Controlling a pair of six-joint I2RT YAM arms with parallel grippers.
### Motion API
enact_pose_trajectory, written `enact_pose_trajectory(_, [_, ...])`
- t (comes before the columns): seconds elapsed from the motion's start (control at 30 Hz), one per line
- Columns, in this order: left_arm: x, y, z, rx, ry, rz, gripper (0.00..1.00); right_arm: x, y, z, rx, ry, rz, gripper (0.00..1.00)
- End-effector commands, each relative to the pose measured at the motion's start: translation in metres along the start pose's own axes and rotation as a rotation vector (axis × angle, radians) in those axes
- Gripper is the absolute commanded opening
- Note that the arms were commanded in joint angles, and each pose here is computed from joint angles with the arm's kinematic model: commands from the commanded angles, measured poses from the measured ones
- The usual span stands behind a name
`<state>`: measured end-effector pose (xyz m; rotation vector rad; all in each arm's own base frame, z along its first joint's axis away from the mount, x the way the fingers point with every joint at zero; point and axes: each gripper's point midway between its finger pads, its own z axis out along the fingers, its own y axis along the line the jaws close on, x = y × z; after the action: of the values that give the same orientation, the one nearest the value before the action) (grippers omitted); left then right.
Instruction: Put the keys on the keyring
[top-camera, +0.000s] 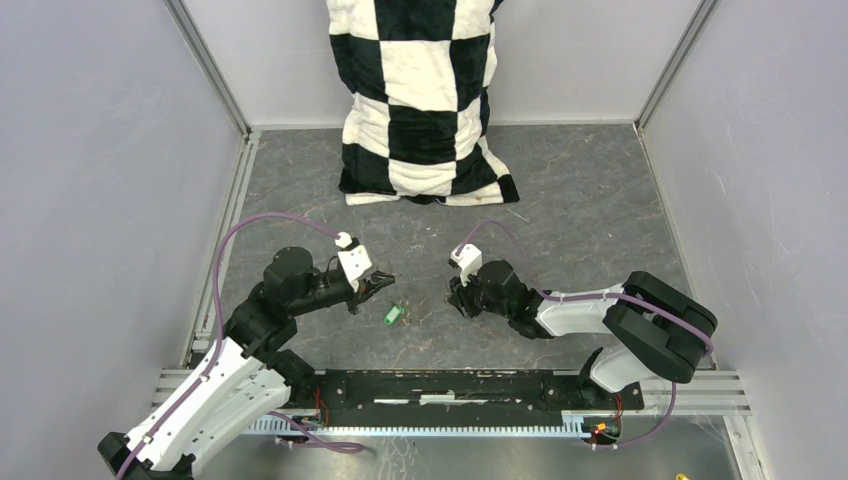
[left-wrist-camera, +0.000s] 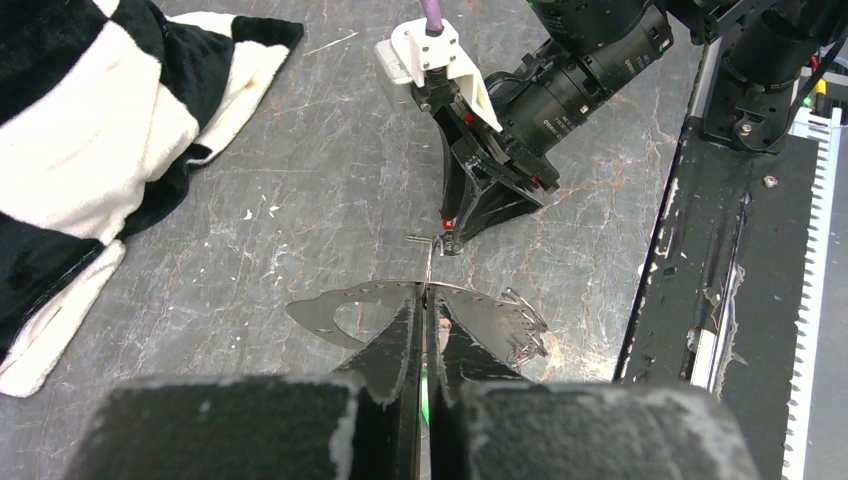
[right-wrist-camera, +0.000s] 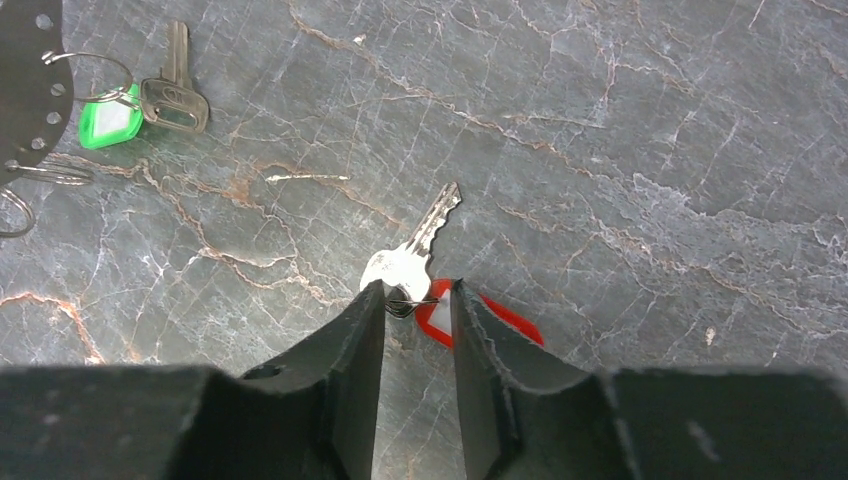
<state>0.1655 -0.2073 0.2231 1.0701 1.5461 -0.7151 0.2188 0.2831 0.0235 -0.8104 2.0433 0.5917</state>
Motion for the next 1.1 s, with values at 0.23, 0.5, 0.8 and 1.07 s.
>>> enact_pose_trajectory(0.23, [-0.025, 0.0, -0.001, 0.006, -0.077, 0.021, 0.02, -0.014, -0.004, 0.004, 0.024, -0.029, -0.02, 0.16])
enact_pose_trajectory(0.5, [-0.024, 0.0, 0.0, 0.01, -0.073, 0.017, 0.02, -0.024, -0.002, 0.005, 0.01, -0.058, -0.039, 0.0])
enact_pose_trajectory(0.8, [-0.015, 0.002, 0.002, -0.004, -0.055, -0.006, 0.02, -0.071, 0.026, -0.033, -0.14, -0.273, -0.068, 0.0])
enact_pose_trajectory(1.07, [-0.009, -0.001, 0.006, 0.02, -0.047, 0.007, 0.02, -0.114, 0.063, -0.076, -0.328, -0.428, -0.086, 0.0])
